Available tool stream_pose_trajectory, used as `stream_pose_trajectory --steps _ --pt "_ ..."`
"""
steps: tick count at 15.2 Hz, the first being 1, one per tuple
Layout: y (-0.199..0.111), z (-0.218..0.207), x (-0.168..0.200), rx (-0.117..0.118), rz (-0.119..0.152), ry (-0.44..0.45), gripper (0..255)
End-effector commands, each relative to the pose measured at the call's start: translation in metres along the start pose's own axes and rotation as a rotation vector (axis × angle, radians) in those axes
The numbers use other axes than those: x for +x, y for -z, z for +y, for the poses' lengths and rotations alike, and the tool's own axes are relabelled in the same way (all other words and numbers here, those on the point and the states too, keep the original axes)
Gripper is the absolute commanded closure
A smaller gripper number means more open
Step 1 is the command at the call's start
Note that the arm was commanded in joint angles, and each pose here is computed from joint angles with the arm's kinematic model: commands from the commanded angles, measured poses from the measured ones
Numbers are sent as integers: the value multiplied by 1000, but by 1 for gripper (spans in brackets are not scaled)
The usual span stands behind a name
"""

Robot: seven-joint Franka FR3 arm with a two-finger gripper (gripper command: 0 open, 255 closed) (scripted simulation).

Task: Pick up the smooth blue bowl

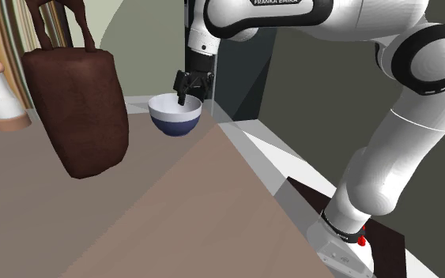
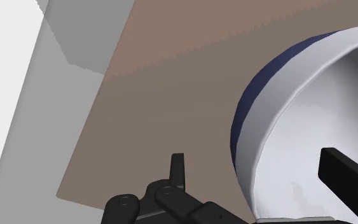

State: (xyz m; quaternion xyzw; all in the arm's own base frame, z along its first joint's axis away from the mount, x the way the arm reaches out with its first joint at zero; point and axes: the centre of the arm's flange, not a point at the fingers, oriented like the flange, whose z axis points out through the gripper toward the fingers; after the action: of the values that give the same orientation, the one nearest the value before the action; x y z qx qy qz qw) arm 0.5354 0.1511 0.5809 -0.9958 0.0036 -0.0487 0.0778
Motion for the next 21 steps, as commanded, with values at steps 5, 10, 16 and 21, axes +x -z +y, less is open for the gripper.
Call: stream_pose_trajectory --steps 5,10,16,21 --pt "-13 3 -1 0 1 0 255" --pt "-13 4 -1 0 1 0 255" --pt "2 1 1 0 1 0 255" --pt "28 -3 3 0 1 0 255"
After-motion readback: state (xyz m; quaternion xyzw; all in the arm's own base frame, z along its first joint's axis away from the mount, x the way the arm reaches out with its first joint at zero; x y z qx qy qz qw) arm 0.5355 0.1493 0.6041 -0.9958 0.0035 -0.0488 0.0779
